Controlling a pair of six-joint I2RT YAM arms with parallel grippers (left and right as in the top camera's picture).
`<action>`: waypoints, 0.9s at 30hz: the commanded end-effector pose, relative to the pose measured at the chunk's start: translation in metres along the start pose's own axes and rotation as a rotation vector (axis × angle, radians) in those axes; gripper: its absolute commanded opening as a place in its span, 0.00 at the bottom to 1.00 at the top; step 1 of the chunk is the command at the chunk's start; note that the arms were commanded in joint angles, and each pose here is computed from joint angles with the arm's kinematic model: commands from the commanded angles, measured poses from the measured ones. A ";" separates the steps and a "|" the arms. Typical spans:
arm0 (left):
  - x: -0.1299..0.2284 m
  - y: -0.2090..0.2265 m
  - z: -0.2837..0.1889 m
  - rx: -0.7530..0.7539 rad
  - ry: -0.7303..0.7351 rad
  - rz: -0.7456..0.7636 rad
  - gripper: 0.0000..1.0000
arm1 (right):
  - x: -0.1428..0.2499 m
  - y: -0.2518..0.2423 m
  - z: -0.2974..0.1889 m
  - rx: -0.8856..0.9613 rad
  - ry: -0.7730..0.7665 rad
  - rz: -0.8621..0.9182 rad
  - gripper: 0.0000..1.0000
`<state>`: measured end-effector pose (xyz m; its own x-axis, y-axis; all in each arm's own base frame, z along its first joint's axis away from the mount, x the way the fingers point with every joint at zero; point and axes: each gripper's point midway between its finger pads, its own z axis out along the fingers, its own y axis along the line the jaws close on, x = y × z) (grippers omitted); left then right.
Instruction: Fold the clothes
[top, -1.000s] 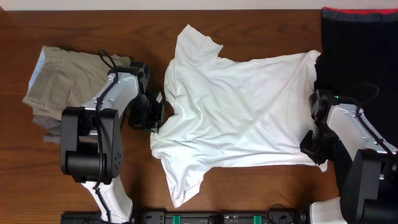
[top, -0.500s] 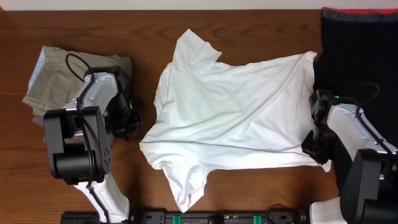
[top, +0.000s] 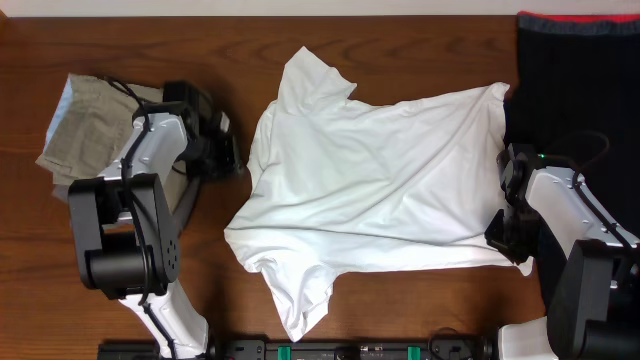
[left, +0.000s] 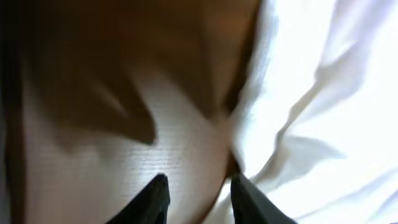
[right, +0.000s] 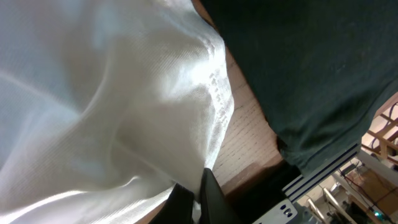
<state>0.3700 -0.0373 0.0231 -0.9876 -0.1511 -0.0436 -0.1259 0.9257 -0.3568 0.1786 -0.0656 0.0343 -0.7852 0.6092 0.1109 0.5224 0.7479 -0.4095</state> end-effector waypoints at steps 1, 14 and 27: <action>-0.015 -0.024 -0.008 0.073 -0.064 0.087 0.36 | -0.004 -0.005 -0.001 0.016 -0.025 0.004 0.04; -0.021 -0.039 0.015 -0.022 -0.085 0.238 0.36 | -0.005 -0.005 -0.001 0.014 -0.028 0.005 0.04; -0.014 -0.017 0.032 -0.106 -0.040 0.218 0.42 | -0.004 -0.001 -0.001 -0.005 -0.022 0.007 0.05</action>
<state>0.3941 -0.0674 0.0178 -0.9813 0.0357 -0.1894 0.0841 0.9634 -0.2544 0.1813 -0.0658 0.0334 -0.7874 0.6079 0.1020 0.5258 0.7488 -0.4036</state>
